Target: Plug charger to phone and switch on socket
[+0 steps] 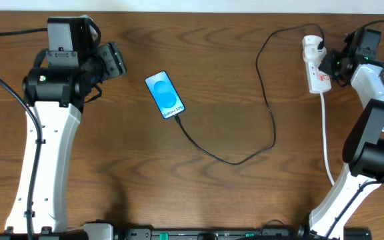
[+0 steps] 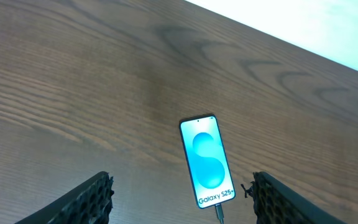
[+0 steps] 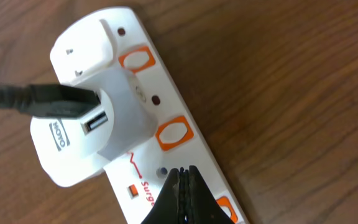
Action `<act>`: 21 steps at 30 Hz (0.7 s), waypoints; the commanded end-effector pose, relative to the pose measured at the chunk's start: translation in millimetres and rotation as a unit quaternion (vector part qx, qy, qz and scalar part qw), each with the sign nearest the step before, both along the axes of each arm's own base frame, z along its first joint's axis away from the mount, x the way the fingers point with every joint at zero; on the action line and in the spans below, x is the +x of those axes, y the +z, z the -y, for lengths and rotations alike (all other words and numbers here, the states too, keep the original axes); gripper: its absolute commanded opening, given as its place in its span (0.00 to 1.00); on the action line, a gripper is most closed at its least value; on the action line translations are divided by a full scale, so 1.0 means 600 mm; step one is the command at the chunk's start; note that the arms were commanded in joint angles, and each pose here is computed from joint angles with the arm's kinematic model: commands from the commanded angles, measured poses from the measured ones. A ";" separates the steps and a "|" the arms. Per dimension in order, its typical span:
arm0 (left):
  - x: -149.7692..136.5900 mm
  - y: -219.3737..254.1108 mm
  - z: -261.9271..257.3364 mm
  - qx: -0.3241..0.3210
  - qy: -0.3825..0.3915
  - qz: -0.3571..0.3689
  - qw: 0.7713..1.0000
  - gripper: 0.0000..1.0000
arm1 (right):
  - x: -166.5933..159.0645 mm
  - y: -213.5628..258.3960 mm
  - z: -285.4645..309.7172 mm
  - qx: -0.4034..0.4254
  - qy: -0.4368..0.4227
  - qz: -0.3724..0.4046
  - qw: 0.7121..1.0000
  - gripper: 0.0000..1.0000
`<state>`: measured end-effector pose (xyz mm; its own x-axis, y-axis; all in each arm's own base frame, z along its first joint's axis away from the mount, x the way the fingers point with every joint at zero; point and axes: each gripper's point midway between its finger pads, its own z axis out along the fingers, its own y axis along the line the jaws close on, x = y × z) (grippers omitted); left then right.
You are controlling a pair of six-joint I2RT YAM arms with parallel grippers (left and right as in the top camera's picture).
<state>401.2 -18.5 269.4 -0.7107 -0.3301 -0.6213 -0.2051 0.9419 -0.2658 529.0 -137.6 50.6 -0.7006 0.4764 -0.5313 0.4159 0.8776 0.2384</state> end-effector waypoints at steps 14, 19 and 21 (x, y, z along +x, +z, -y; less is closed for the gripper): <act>0.005 -0.010 -0.007 0.008 0.003 -0.009 1.000 0.73 | 0.022 -0.011 0.025 0.005 -0.029 0.000 1.000 0.01; 0.005 -0.010 -0.007 0.008 0.004 -0.008 1.000 0.73 | 0.036 -0.009 0.026 0.011 -0.024 -0.008 1.000 0.01; 0.005 -0.010 -0.007 0.008 0.003 -0.008 1.000 0.73 | 0.043 -0.010 0.027 0.013 -0.024 -0.013 1.000 0.01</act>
